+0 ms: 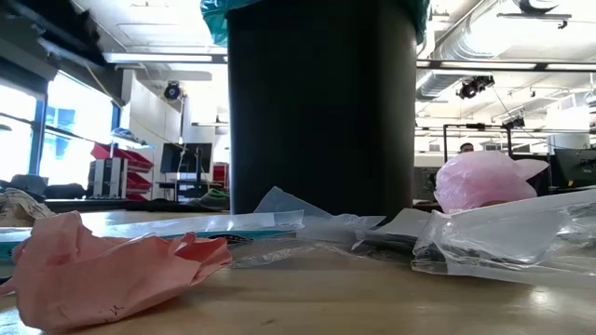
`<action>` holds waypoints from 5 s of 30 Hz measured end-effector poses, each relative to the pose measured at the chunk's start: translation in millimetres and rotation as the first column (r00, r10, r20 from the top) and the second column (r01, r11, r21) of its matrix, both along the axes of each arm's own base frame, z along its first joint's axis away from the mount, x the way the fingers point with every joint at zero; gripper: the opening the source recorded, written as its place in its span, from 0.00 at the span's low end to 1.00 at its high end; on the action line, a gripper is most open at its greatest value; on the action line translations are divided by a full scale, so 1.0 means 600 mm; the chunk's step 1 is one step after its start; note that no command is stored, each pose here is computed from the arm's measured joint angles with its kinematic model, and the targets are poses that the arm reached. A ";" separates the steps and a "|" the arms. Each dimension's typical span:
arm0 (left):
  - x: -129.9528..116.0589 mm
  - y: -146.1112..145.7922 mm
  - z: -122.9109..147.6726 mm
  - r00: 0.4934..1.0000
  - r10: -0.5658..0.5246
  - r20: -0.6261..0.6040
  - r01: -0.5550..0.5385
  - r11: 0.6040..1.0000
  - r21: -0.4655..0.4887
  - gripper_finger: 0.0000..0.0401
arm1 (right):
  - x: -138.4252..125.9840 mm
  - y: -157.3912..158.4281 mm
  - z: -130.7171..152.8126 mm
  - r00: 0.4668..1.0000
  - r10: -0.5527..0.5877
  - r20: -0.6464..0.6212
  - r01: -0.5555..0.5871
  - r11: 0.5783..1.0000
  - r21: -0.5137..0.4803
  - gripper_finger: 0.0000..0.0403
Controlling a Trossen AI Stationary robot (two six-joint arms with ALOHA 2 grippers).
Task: Place trash/remove bag and relplace
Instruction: Put the brown napkin into the trash bin
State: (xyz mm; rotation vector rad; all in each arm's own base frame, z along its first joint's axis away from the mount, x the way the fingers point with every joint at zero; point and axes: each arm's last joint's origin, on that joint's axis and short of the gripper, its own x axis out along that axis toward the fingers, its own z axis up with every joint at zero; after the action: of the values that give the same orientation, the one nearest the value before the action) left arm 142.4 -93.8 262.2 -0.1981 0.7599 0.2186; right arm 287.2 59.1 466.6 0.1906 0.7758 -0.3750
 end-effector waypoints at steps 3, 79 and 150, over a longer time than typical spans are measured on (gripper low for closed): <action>-0.010 -0.007 -0.015 0.993 -0.028 -0.113 0.028 1.000 0.005 0.47 | -0.005 0.040 -0.003 0.999 0.053 0.003 -0.053 0.998 -0.022 0.31; 0.066 -0.042 -0.128 0.806 -0.009 -0.591 0.063 0.995 0.071 0.58 | -0.047 0.190 -0.038 0.997 0.063 0.043 -0.052 0.973 -0.227 0.31; 0.284 0.204 0.256 0.930 -0.303 0.205 0.157 0.837 0.525 0.01 | -0.051 0.204 -0.047 0.998 0.036 0.058 -0.020 0.966 -0.256 0.31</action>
State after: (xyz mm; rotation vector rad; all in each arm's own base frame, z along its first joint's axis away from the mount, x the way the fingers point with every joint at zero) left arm 312.8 28.3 416.0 0.3570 0.4146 0.1444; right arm 256.9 181.4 438.7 -0.0506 0.6612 -0.4362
